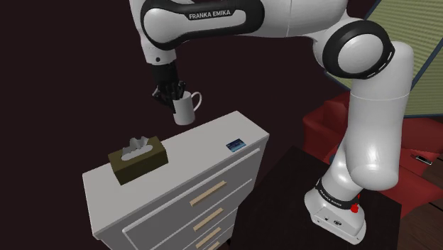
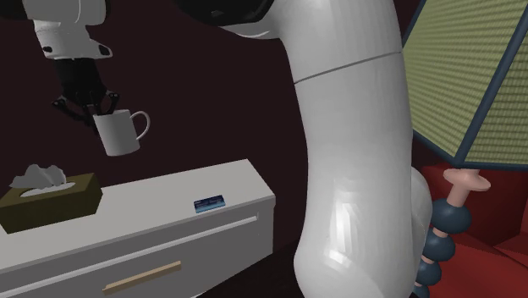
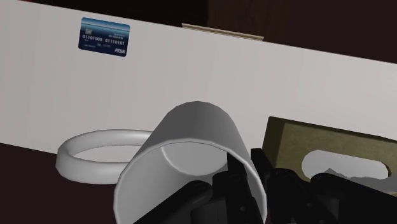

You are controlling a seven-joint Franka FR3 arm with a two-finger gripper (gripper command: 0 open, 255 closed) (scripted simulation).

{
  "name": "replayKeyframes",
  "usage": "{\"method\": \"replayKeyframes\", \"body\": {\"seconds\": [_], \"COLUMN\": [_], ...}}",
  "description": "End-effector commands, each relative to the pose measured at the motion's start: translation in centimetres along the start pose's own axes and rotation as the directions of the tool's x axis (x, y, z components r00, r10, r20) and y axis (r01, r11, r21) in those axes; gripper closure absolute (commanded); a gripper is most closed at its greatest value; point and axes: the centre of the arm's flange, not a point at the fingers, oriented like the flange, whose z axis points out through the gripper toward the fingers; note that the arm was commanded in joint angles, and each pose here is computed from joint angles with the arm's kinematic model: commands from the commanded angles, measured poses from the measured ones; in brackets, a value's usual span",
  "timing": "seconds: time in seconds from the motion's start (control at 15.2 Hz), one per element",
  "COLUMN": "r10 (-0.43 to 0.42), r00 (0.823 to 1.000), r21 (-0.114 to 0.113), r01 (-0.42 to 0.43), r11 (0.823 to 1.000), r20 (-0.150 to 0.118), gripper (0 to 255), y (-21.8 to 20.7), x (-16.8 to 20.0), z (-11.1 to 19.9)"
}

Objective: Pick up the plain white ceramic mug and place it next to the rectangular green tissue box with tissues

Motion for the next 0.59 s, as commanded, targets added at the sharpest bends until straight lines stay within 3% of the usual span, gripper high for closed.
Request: {"method": "replayKeyframes", "body": {"seconds": [0.0, 0.53], "r10": [0.000, 0.000], "r00": [0.999, 0.999], "r21": [-0.008, -0.008], "r01": [0.000, 0.000], "r11": [1.000, 1.000], "r20": [0.034, 0.034], "gripper": [255, 255], "y": [0.2, 0.1], "x": [0.9, 1.5], "z": [3.4, 7.6]}}
